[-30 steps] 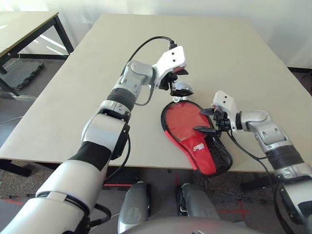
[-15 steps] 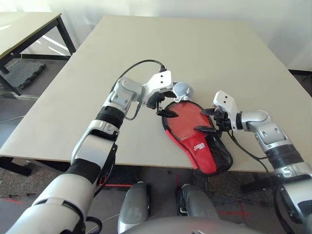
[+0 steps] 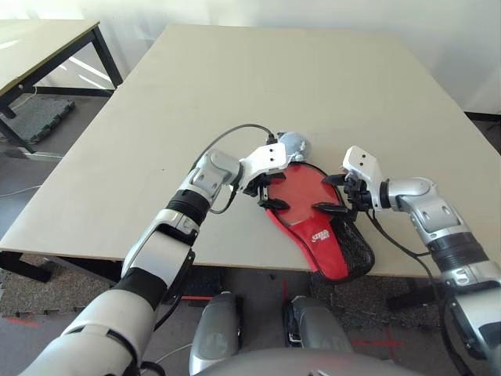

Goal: Store the ping-pong paddle in its case and zip it.

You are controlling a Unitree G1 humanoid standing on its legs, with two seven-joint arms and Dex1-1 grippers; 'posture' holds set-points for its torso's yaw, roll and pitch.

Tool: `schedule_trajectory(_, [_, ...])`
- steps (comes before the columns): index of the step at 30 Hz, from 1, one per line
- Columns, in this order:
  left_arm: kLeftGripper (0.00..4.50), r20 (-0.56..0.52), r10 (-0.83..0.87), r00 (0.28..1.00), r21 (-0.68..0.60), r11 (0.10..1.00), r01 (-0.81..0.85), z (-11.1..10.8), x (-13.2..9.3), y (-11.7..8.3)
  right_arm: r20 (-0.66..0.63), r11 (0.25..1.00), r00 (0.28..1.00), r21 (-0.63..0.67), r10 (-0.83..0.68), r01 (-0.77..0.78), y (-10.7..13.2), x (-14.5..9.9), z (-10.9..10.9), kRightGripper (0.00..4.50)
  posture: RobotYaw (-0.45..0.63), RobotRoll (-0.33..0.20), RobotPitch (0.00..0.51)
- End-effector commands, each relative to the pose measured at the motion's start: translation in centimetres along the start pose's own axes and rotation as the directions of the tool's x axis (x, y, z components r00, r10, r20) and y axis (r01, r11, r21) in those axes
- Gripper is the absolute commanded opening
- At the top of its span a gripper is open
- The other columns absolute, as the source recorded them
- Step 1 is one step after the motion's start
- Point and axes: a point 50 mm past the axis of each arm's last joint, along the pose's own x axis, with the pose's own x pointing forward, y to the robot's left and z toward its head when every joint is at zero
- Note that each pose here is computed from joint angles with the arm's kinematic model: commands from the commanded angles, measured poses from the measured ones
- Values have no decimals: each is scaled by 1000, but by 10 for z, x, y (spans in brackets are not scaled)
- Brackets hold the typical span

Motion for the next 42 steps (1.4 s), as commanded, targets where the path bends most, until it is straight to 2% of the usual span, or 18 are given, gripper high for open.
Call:
schedule_trajectory(1, [4482,-43,-21,999,-26,999,20,-11,6,-6,-62,988,998,152,15,-6,3,-6,-23,4500,44,0,107])
schedule_trajectory(8, [4482,-45,-45,998,-26,999,44,-11,7,-8,233,961,965,270,-123,57,-28,-33,30,4500,38,0,113])
schedule_trajectory(11, [4482,-42,-54,998,-25,998,53,-11,8,-9,316,945,929,314,-193,89,-38,-34,45,4500,40,0,115])
schedule_trajectory(14, [4482,-36,-58,998,-27,998,57,-10,10,-10,381,919,882,373,-278,129,-46,-25,60,4500,45,0,120])
schedule_trajectory(19, [4482,-31,-70,997,-32,997,69,-11,11,-14,353,904,884,398,-306,154,-45,7,68,4500,58,0,129])
schedule_trajectory(23, [4482,-31,-72,997,-35,997,71,-11,11,-15,311,890,882,402,-354,215,-50,24,70,4500,66,0,130])
schedule_trajectory(30, [4482,-29,-75,997,-39,997,74,-11,11,-17,261,877,883,397,-390,270,-53,41,68,4500,77,0,130])
schedule_trajectory(36, [4482,-27,-80,996,-39,996,79,-10,12,-19,245,886,905,402,-349,233,-49,52,65,4500,78,0,130])
schedule_trajectory(39, [4500,-26,-82,996,-38,996,80,-9,13,-20,242,881,911,425,-334,210,-48,55,66,3849,85,0,130])
schedule_trajectory(42, [4500,-23,-81,996,-40,996,80,-9,14,-20,237,878,911,427,-338,215,-49,58,67,2839,88,0,130])
